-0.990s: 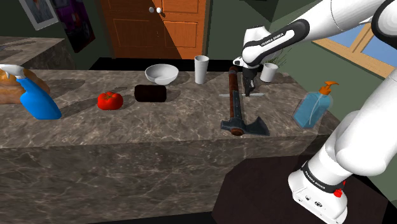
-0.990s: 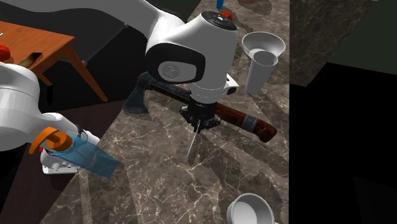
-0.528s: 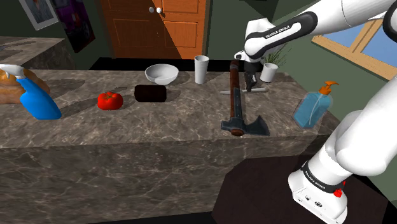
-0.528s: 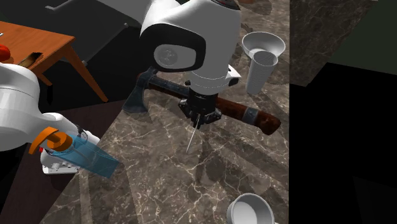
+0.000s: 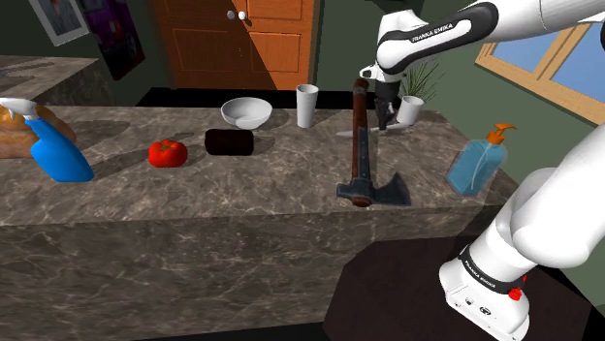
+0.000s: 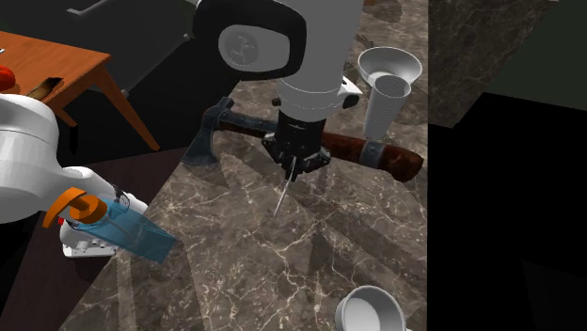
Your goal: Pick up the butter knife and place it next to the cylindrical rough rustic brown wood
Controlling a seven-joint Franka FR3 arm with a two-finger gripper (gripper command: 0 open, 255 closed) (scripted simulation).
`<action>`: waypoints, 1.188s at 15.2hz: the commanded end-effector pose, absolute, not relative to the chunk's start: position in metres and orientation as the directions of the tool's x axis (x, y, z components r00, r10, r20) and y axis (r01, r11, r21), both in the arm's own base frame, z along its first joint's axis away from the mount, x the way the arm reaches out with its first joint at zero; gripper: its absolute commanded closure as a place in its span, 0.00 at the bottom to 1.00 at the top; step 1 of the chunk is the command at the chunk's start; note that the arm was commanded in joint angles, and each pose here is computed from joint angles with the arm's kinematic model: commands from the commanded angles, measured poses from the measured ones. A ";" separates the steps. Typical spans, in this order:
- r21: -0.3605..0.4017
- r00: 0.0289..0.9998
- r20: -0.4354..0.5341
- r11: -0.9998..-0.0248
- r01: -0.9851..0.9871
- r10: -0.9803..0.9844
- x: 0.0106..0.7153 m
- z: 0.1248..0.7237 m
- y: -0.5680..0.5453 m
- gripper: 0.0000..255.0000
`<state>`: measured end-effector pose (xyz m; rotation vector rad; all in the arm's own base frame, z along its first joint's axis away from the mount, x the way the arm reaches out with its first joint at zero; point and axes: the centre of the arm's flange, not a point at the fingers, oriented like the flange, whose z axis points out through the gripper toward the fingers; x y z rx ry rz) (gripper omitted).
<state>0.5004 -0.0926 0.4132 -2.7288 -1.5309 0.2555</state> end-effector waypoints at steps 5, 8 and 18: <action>-0.081 0.511 -0.140 -0.524 0.848 0.848 0.501 0.446 -0.093 1.00; -0.081 0.511 -0.140 -0.524 0.848 0.848 0.501 0.462 -0.093 1.00; -0.081 0.511 -0.140 -0.524 0.848 0.848 0.505 0.507 -0.080 1.00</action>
